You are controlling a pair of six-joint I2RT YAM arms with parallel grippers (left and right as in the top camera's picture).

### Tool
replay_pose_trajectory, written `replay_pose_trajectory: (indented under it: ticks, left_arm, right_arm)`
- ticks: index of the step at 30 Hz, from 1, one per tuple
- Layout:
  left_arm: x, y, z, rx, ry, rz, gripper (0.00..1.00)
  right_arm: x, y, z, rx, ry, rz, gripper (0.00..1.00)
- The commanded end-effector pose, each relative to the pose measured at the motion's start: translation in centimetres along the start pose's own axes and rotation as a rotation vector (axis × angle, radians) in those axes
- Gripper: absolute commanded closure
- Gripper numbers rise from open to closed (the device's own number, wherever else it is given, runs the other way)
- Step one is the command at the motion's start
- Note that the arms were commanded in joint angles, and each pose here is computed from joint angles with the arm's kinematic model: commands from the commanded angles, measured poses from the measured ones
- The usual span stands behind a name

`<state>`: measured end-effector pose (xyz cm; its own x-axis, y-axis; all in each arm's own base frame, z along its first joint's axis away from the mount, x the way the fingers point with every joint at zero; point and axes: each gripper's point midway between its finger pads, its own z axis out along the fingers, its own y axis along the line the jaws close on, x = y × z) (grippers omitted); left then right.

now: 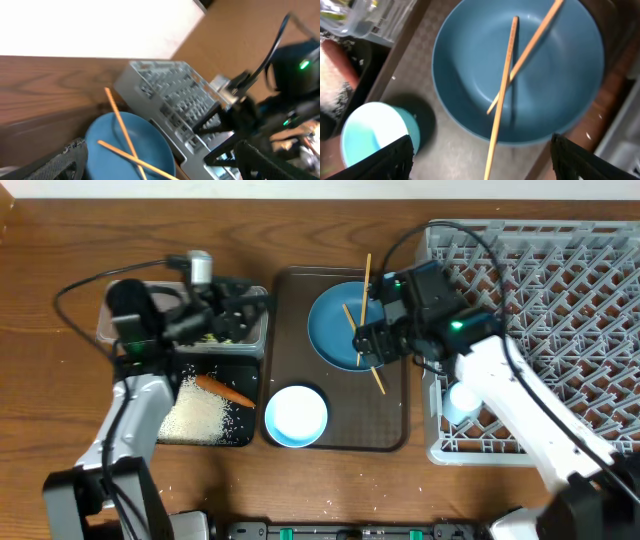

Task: Sort waste into correct bins and load items into the dishwasher rack
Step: 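Release the cup and move the right gripper to the blue plate, then lower the right gripper and grasp a chopstick on the blue plate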

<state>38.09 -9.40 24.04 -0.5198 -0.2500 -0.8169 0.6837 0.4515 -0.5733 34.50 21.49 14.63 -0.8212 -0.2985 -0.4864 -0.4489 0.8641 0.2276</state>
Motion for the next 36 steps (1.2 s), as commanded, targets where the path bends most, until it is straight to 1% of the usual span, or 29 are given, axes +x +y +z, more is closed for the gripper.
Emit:
replay_pose_trajectory:
  ticks: [1,7,9,12,17,18,19,21,22,26,33,36]
  left_arm:
    - [-0.5,-0.6,-0.9,0.017,-0.005,-0.036,0.05]
    - [-0.5,-0.6,-0.9,0.016,-0.006,-0.035,0.04]
    - [-0.5,-0.6,-0.9,0.016,-0.006,-0.035,0.04]
    - [-0.5,-0.6,-0.9,0.016,-0.006,-0.035,0.04]
    - [-0.5,-0.6,-0.9,0.016,-0.006,-0.035,0.04]
    - [-0.5,-0.6,-0.9,0.016,-0.006,-0.034,0.04]
    - [-0.5,-0.6,-0.9,0.015,-0.006,-0.035,0.04]
    - [-0.5,-0.6,-0.9,0.016,-0.006,-0.035,0.04]
    - [-0.5,-0.6,-0.9,0.016,-0.006,-0.035,0.04]
    - [-0.5,-0.6,-0.9,0.016,-0.006,-0.035,0.04]
    - [-0.5,-0.6,-0.9,0.016,-0.006,-0.034,0.04]
    - [-0.5,-0.6,-0.9,0.016,-0.006,-0.035,0.04]
  right_arm:
    - [-0.6,0.5,1.4,0.006,-0.002,-0.044,0.17]
    - [0.3,0.7,4.5,0.002,0.053,-0.053,0.24]
    - [0.8,0.5,5.6,0.006,0.076,-0.051,0.30]
    - [1.6,-0.3,7.0,0.033,0.111,-0.045,0.34]
    - [2.6,-0.9,8.4,0.051,0.153,-0.038,0.37]
    - [2.7,-0.9,8.5,0.051,0.156,-0.038,0.36]
    - [2.8,-0.9,8.5,0.051,0.158,-0.038,0.37]
    - [2.8,-0.8,8.6,0.050,0.159,-0.040,0.48]
    - [2.8,-0.8,8.6,0.049,0.159,-0.041,0.52]
    - [3.1,-0.8,8.6,0.050,0.167,-0.041,0.63]
    - [3.7,-1.0,8.8,0.059,0.185,-0.039,0.63]
    - [3.8,-1.0,8.8,0.060,0.187,-0.038,0.65]
